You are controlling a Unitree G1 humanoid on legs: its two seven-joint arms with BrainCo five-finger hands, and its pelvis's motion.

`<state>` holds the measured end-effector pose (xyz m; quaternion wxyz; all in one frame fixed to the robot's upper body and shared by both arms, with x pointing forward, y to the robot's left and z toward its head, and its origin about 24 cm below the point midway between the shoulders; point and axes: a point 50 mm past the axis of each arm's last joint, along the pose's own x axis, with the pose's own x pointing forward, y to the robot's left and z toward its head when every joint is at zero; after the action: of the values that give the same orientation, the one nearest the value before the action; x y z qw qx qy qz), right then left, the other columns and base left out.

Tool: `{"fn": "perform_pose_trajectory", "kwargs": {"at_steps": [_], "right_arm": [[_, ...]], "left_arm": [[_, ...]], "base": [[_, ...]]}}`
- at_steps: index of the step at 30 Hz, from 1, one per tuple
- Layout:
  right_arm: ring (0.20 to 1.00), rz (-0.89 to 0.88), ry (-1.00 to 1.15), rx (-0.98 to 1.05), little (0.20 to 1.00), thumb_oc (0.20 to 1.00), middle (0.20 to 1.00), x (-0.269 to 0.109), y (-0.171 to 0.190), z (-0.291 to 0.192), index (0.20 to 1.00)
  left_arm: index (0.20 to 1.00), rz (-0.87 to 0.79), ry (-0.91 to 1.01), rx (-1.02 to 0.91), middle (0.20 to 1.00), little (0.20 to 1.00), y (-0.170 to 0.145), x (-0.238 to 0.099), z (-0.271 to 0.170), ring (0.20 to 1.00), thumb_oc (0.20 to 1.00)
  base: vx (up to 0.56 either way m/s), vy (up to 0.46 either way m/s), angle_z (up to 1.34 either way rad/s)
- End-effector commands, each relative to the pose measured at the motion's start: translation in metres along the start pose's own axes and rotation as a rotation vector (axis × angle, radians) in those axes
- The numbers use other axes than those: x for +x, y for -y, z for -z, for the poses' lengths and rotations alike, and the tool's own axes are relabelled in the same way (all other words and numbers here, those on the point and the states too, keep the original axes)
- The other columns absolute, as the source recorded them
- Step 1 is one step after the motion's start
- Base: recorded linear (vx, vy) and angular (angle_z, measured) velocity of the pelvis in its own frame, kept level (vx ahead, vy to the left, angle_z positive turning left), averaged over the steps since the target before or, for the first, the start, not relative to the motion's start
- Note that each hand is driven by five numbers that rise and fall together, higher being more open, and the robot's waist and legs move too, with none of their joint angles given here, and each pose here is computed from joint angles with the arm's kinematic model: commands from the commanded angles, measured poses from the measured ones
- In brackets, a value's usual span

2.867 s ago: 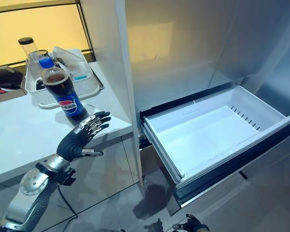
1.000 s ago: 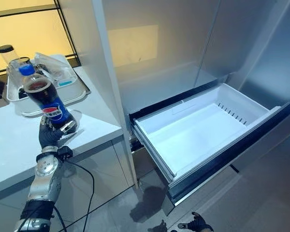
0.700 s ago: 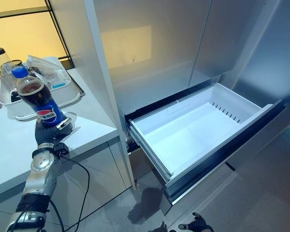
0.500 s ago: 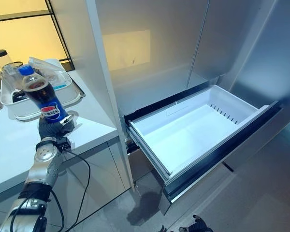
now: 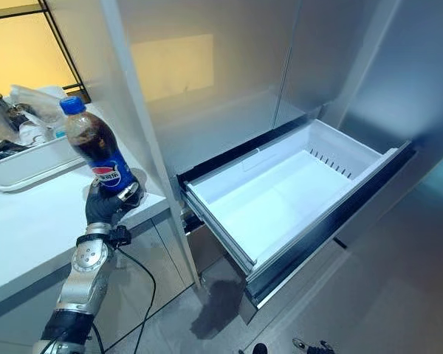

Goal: Take the drinks into the refrigerator

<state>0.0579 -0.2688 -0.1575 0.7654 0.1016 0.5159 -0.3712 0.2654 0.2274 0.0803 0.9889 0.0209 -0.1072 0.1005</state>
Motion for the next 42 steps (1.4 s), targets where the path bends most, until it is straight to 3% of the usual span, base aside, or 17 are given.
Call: {"fn": "perform_pose_trajectory", "kwargs": {"at_steps": [1,7,9,14,18,22,23,26,28,29,32,37,42], "right_arm": [[1.000,0.039,0.102,0.275,1.000,1.000,1.000,0.004,-0.004,-0.038,1.000],[1.000,0.076,0.435,0.438,1.000,1.000,1.000,-0.006,0.014,-0.120,1.000],[1.000,0.036,0.765,0.476,1.000,1.000,1.000,-0.041,0.011,-0.182,1.000],[1.000,-0.090,1.185,0.479,1.000,1.000,1.000,-0.115,-0.014,-0.240,1.000],[1.000,-0.156,1.620,0.402,1.000,1.000,1.000,-0.205,-0.029,-0.268,1.000],[1.000,-0.391,1.930,0.312,1.000,1.000,1.000,-0.277,-0.048,-0.268,1.000],[1.000,-0.392,1.930,0.312,1.000,1.000,1.000,-0.277,-0.048,-0.268,1.000],[1.000,-0.608,2.044,0.064,1.000,1.000,1.000,-0.305,-0.061,-0.266,1.000],[1.000,-0.653,2.059,0.035,1.000,1.000,1.000,-0.310,-0.061,-0.266,1.000],[1.000,-0.805,2.042,-0.056,1.000,1.000,1.000,-0.315,-0.075,-0.264,1.000],[1.000,-0.888,2.046,-0.290,1.000,1.000,1.000,-0.322,-0.084,-0.265,1.000],[1.000,-1.065,1.910,-0.464,1.000,1.000,1.000,-0.313,-0.108,-0.262,1.000],[1.000,-1.224,1.619,-0.688,1.000,1.000,1.000,-0.281,-0.150,-0.255,1.000]], "left_arm": [[0.200,0.045,0.163,-0.045,0.200,0.200,-0.004,-0.011,-0.028,0.200,0.200],[0.200,0.107,0.154,-0.128,0.200,0.200,-0.002,-0.026,-0.029,0.200,0.200],[0.200,0.139,0.157,-0.169,0.200,0.200,0.000,-0.033,-0.031,0.200,0.200],[0.200,0.182,0.179,-0.209,0.200,0.200,0.005,-0.036,-0.036,0.200,0.200],[0.200,0.216,0.215,-0.227,0.200,0.200,0.007,-0.034,-0.043,0.200,0.200],[0.200,0.292,0.236,-0.191,0.200,0.200,0.012,-0.033,-0.047,0.200,0.200],[0.200,0.292,0.236,-0.191,0.200,0.200,0.012,-0.033,-0.047,0.200,0.200],[0.200,0.452,0.234,-0.067,0.200,0.200,0.016,-0.035,-0.050,0.200,0.200],[0.200,0.486,0.236,-0.048,0.200,0.200,0.017,-0.035,-0.051,0.200,0.200],[0.200,0.554,0.215,-0.001,0.200,0.200,0.022,-0.034,-0.048,0.200,0.200],[0.200,0.639,0.195,0.046,0.200,0.200,0.026,-0.035,-0.045,0.200,0.200],[0.200,0.714,0.158,0.091,0.200,0.200,0.034,-0.036,-0.037,0.200,0.200],[0.200,0.809,0.125,0.097,0.200,0.200,0.056,-0.038,-0.025,0.200,0.200]], "base": [[-0.01,0.011,-0.05],[0.00,0.002,0.01],[-0.02,0.013,-0.01],[0.00,0.000,0.00],[0.00,0.000,0.00],[-0.01,0.000,0.00],[-0.04,-0.005,0.00],[0.00,0.000,0.00],[0.00,0.000,0.00],[0.00,0.000,0.00],[0.00,0.000,0.00],[0.00,0.000,0.00],[0.00,0.000,0.00]]}}
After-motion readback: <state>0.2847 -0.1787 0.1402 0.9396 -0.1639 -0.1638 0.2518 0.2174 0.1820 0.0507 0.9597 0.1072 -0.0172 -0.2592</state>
